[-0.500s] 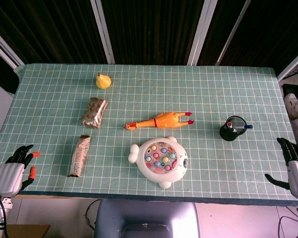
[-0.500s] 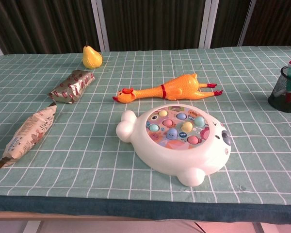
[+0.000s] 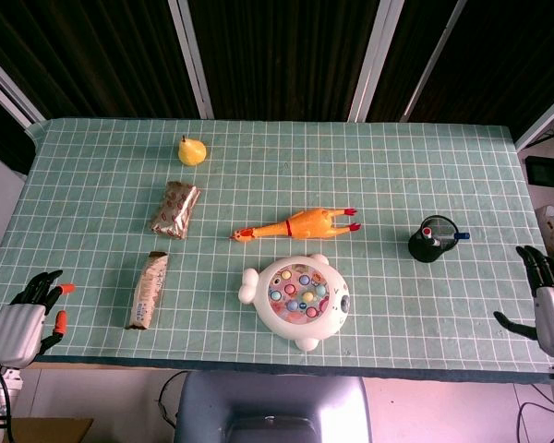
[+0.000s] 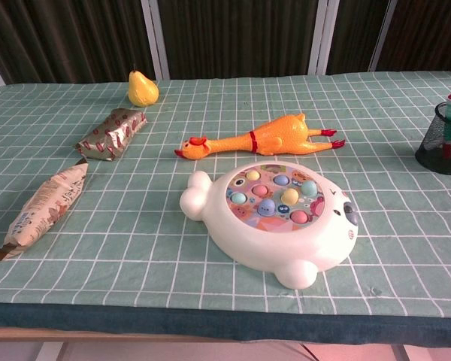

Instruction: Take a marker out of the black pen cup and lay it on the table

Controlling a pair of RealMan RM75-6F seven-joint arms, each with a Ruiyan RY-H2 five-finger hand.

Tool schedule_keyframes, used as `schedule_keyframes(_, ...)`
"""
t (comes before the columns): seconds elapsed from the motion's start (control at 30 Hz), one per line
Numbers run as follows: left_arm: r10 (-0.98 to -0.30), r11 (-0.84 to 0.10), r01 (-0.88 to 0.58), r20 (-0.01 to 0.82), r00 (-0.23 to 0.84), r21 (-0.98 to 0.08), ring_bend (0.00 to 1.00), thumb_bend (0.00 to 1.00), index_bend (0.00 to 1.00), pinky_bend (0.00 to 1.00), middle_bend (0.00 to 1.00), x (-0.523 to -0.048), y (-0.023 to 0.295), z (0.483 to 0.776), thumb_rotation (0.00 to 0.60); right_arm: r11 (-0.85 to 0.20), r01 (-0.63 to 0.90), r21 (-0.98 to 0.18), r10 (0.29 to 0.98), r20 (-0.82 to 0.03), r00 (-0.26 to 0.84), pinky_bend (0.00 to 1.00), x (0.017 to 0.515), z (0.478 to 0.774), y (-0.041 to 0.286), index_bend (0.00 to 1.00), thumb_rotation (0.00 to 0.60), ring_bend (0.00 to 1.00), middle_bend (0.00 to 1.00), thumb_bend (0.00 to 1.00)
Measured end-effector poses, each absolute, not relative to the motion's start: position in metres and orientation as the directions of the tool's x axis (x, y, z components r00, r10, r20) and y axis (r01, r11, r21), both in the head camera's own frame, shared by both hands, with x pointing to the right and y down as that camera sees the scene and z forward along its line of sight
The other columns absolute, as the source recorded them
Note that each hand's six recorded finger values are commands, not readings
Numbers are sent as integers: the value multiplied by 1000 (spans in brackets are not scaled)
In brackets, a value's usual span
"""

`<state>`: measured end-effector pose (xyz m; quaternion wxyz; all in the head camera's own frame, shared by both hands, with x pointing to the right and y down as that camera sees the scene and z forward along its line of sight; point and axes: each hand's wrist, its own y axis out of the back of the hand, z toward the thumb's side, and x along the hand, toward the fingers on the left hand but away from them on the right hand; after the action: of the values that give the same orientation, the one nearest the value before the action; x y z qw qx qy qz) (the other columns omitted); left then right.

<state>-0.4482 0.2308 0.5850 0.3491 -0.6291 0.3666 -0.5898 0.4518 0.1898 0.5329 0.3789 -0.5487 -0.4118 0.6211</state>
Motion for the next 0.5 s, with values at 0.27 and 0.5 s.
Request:
schedule_keyframes(0.27, -873, -488, -54, 485, 51, -871, 88, 577, 287, 334, 101, -446, 233, 582, 600, -333, -218, -917, 943, -319, -101, 817, 448, 550, 152, 456, 600, 853, 773, 210)
schedule_keyframes(0.5, -872, -490, -57, 488, 46, -870, 88, 578, 287, 334, 102, -447, 232, 583, 600, -363, -310, -879, 932, -349, -103, 963, 447, 573, 114, 573, 600, 1000, 992, 210)
